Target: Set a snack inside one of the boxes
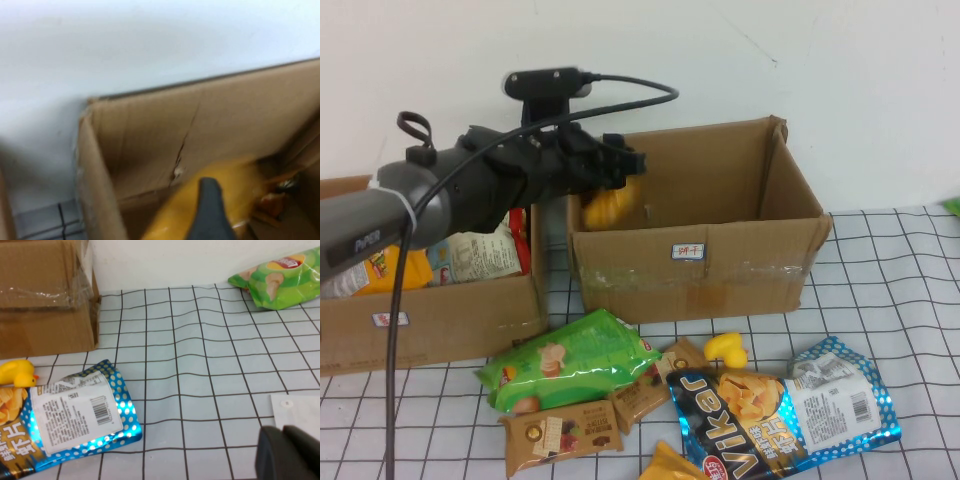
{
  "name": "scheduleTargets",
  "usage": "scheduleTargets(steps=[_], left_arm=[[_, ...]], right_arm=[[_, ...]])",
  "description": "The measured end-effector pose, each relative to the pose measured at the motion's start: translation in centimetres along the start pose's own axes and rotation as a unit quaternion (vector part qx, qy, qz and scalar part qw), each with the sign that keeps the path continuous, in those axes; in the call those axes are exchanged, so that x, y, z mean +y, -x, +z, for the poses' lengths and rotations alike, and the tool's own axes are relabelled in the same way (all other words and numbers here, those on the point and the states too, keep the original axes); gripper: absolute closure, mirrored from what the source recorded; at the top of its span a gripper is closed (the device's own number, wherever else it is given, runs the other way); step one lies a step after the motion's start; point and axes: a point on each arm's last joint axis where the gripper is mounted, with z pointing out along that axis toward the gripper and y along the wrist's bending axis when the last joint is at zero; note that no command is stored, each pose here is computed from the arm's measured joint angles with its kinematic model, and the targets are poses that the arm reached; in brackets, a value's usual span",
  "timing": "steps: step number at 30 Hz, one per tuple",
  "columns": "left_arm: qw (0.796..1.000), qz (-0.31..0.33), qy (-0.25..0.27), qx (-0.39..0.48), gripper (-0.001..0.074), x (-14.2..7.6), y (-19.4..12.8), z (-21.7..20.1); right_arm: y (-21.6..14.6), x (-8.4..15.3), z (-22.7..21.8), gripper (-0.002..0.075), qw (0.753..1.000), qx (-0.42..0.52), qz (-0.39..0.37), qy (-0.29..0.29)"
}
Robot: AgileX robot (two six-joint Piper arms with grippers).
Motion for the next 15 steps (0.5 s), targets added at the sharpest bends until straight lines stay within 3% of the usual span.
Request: scheduleTargets(steps=[2,5,11,15], left_arm=[[1.0,-0.004,-0.009,0.01,0.0271,0.3,-0.1,0.0],[0.999,-0.007,-0.038,0.021,0.0297,0.3,0.6,-1.0],[0.993,0.061,-0.103,0.017,0.0647,-1.9,4.0,-6.1],[0.985,0.111,-0.135,-0.004,0.0719,-4.1,6.2,-12.0]], right_arm=[[0.0,0.0,0.0,0.0727,1.0,0.0,0.0,0.0],[0.0,0.0,0.0,0.0727,1.0,0.0,0.0,0.0],[0.0,0.0,0.0,0.0727,1.0,0.0,0.0,0.0],[0.0,0.0,0.0,0.0727,1.0,0.0,0.0,0.0]])
